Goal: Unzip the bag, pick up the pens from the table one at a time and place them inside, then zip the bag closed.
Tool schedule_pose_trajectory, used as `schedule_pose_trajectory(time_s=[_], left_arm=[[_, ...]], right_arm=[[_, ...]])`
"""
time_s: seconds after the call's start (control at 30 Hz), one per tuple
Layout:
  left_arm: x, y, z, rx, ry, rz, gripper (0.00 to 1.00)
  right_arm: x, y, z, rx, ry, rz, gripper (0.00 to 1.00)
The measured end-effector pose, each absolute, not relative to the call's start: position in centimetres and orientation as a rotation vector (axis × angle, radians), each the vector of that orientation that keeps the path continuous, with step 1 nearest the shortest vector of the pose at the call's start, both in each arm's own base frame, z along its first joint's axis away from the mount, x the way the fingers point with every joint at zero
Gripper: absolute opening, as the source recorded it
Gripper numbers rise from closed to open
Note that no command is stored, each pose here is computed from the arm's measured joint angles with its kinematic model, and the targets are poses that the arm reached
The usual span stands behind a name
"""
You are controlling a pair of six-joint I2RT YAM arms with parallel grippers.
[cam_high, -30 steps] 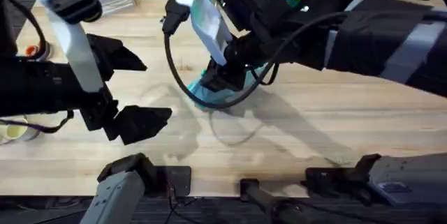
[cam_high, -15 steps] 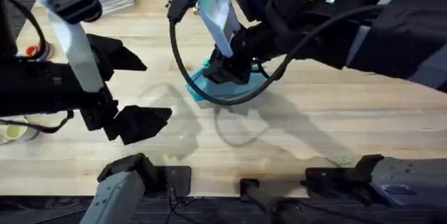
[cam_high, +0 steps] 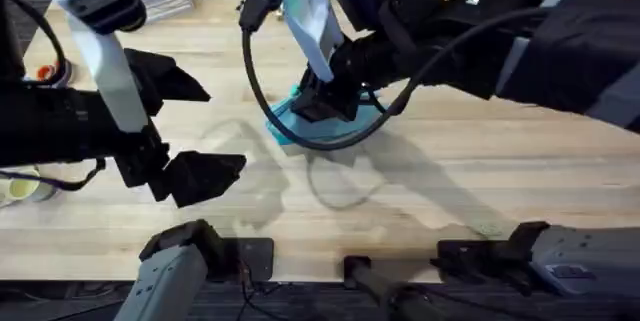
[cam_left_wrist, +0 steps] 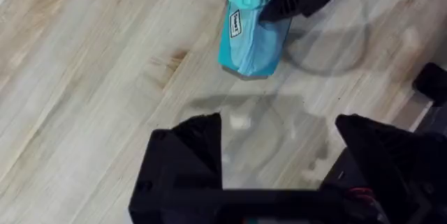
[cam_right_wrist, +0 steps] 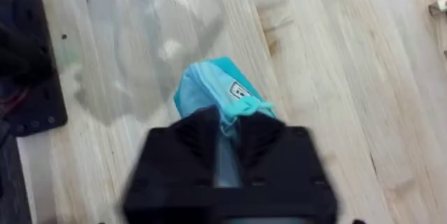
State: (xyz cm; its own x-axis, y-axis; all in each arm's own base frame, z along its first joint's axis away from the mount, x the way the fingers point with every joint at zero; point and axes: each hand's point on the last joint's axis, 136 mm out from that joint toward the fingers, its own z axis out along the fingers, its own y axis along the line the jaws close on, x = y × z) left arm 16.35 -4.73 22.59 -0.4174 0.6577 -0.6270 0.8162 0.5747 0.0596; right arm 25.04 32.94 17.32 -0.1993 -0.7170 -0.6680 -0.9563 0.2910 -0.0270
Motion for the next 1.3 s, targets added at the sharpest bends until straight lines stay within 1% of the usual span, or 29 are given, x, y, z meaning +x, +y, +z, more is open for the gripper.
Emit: schedule_pose_trajectory(time_s=[0.03,0.2,0.23,0.3,0.53,0.73,0.87,0.97,1.1,1.3], left_arm=[[16.3,-4.7,22.6,1.171,2.199,-0.339,0.988],[16.3,-4.7,22.6,1.171,2.199,-0.339,0.988],[16.3,-4.7,22.6,1.171,2.199,-0.339,0.988],[16.3,-4.7,22.6,1.171,2.199,-0.339,0.988],[16.3,-4.7,22.6,1.171,2.199,-0.339,0.989],[16.3,-4.7,22.6,1.171,2.199,-0.339,0.988],[16.3,-4.7,22.6,1.171,2.199,-0.339,0.989],[16.3,-4.7,22.6,1.171,2.199,-0.339,0.988],[16.3,-4.7,22.6,1.171,2.199,-0.339,0.989],[16.3,-4.7,22.6,1.171,2.199,-0.339,0.989]], right_arm=[[25.0,33.0,17.4,-1.484,1.988,0.547,0.220],[24.8,32.9,18.5,-1.472,1.962,0.551,0.934],[24.8,32.8,18.7,-1.471,1.962,0.551,0.979],[24.6,32.7,18.7,-1.474,1.968,0.551,0.996],[24.4,32.5,19.0,-1.408,2.025,0.581,0.997],[23.9,32.0,22.0,-1.294,2.021,0.631,0.996],[23.7,31.2,23.8,-1.121,2.092,0.685,0.996],[23.3,30.2,24.5,-0.992,2.165,0.695,0.996],[22.1,29.2,24.8,-0.855,2.256,0.682,0.997],[19.6,28.6,24.7,-0.738,2.337,0.635,0.997]])
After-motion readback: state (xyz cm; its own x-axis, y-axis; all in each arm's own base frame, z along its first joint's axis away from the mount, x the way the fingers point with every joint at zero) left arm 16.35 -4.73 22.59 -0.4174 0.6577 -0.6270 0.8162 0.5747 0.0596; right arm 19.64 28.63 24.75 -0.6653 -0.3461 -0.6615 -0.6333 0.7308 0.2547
